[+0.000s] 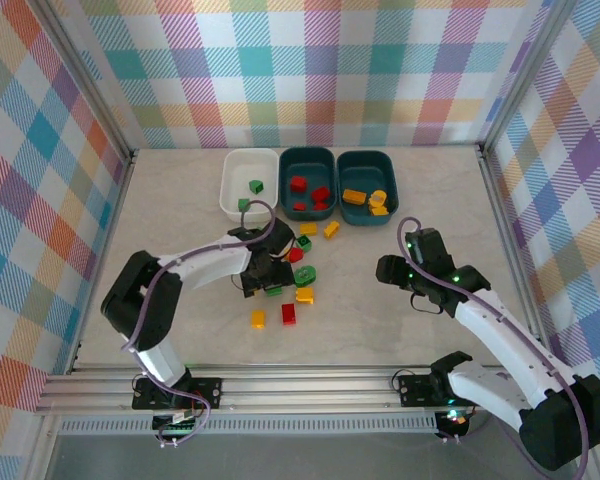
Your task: Sort the legos into containers by color
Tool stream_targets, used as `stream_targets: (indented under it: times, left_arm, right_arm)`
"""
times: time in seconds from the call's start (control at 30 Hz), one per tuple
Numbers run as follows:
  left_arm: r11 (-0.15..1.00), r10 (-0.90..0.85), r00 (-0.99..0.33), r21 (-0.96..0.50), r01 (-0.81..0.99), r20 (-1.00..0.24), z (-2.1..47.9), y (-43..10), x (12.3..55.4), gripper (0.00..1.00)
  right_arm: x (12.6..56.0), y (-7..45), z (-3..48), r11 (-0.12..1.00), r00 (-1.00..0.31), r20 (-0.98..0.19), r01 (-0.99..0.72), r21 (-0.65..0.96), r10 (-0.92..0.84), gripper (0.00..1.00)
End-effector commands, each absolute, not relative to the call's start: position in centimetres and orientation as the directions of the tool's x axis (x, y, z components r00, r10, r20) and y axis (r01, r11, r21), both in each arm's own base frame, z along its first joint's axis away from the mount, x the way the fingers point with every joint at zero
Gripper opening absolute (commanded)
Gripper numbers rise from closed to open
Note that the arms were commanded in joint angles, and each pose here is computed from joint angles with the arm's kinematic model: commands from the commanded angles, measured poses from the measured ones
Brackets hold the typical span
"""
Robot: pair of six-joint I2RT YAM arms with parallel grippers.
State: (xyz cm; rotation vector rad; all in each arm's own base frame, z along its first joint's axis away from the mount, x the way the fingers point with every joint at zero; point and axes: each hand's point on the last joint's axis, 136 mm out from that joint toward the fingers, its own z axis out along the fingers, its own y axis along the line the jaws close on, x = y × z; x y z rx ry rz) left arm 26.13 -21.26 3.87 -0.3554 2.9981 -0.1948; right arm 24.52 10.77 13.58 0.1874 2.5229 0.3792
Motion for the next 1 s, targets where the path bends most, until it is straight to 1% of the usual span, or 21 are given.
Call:
stream_targets:
  times: [0.0, 0.13, 0.27, 0.4, 0.53, 0.63, 0.7, 0.77, 0.87, 0.97]
  left_arm:
    - [0.971, -0.219, -0.972, -0.118, -0.209, -0.082, 2.8, -22.0, 26.2, 0.75]
    - [0.978, -0.202, -0.976, -0.065, -0.197, -0.077, 1.6, -21.8, 26.8, 0.66]
    - [0.982, -0.187, -0.979, -0.049, -0.184, -0.077, 1.2, -21.9, 27.1, 0.45]
    - [0.984, -0.176, -0.981, -0.052, -0.172, -0.086, 2.0, -21.8, 27.1, 0.35]
    - [0.985, -0.163, -0.977, -0.084, -0.152, -0.137, 5.3, -21.7, 27.4, 0.34]
    - [0.987, -0.146, -0.96, -0.106, -0.124, -0.238, 10.0, -21.0, 29.2, 0.34]
    - [0.981, -0.166, -0.94, -0.15, -0.125, -0.297, 13.0, -20.2, 31.4, 0.34]
    - [0.966, -0.224, -0.915, -0.203, -0.162, -0.334, 15.3, -18.4, 34.8, 0.33]
    - [0.942, -0.293, -0.891, -0.265, -0.206, -0.348, 16.5, -16.1, 39.9, 0.33]
    - [0.934, -0.314, -0.882, -0.28, -0.221, -0.352, 16.2, -14.6, 44.4, 0.33]
  right_arm:
    - [24.6, 11.1, 13.2, 0.95, -0.828, -0.523, 0.035, 0.31, 0.202, 0.68]
    - [24.9, 11.1, 13.1, 0.955, -0.828, -0.528, 0.031, 0.296, 0.19, 0.68]
    - [25.2, 11.2, 13.0, 0.956, -0.829, -0.527, 0.03, 0.293, 0.187, 0.68]
    - [25.5, 11.4, 13.0, 0.954, -0.829, -0.526, 0.029, 0.297, 0.189, 0.67]
    - [25.8, 11.7, 13.1, 0.951, -0.829, -0.525, 0.027, 0.308, 0.193, 0.67]
    - [26.0, 12.0, 13.2, 0.947, -0.827, -0.524, 0.029, 0.32, 0.203, 0.67]
    - [26.3, 12.2, 13.1, 0.943, -0.828, -0.52, 0.03, 0.331, 0.209, 0.67]
    - [26.6, 12.6, 13.0, 0.94, -0.832, -0.512, 0.03, 0.341, 0.213, 0.67]
    - [27.2, 13.1, 12.7, 0.936, -0.838, -0.501, 0.034, 0.349, 0.217, 0.67]
    - [27.6, 13.5, 12.7, 0.935, -0.842, -0.496, 0.029, 0.353, 0.213, 0.67]
